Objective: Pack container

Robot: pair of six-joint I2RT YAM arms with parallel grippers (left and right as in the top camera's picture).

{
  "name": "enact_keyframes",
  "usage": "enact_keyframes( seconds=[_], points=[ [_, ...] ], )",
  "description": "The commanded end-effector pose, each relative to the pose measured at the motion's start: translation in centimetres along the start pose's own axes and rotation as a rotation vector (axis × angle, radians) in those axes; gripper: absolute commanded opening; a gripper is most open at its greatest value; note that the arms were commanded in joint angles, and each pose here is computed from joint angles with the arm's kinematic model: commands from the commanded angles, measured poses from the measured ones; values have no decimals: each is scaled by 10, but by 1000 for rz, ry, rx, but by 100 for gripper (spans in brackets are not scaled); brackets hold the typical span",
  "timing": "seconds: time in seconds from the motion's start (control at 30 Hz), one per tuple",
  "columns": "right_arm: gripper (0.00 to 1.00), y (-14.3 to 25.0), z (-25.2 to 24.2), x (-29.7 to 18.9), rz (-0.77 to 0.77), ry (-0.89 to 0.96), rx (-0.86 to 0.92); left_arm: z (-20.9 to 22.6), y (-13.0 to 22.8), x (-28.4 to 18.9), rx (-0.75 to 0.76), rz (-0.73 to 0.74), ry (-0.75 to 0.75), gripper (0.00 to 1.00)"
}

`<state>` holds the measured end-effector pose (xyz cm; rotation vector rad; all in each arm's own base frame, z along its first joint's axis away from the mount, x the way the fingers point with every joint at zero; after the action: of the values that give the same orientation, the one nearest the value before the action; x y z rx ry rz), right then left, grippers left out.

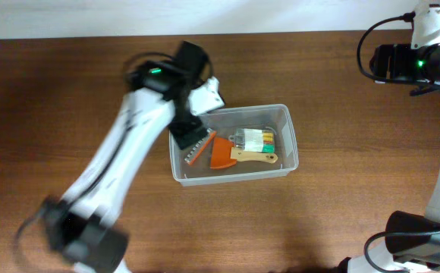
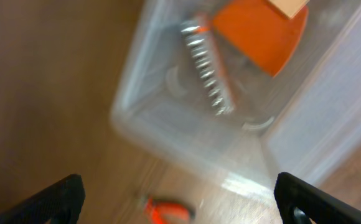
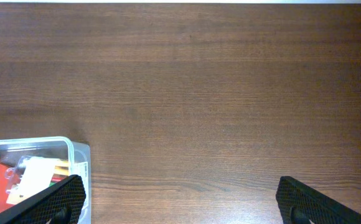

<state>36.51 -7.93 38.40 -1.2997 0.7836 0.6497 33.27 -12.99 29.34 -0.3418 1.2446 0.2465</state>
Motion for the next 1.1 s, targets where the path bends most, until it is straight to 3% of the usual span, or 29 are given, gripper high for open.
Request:
enact_keyframes(
  seconds=[0.0,0.17,0.37,0.5,0.67,1.07],
  points=[
    [99,0,0,1,1,-11,1,14,50,-60,-231,-21,-154,99],
    [99,0,0,2,1,-11,1,22,128,-87,-636,16,-217,99],
    [99,0,0,2,1,-11,2,22,198,-40,-870,117,-169,99],
    [99,0,0,2,1,-11,2,19,228,13,-868,185,-113,99],
    [98,0,0,2,1,-11,2,12,240,73,-766,225,-35,99],
    [99,0,-1,2,2,-6,1,13,250,153,-693,318,105,99]
  ],
)
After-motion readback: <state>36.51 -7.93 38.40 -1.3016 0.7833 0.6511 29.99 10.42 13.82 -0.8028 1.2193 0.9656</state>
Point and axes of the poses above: each gripper's point midway between its finger pads, its own x axis out along the fingers, its own z axis along the line the jaws close on, y = z × x, the point moved 8 cm from there along -x, back along the fingers, and after that the axes turned 10 degrees about x, right-handed, at the moved point
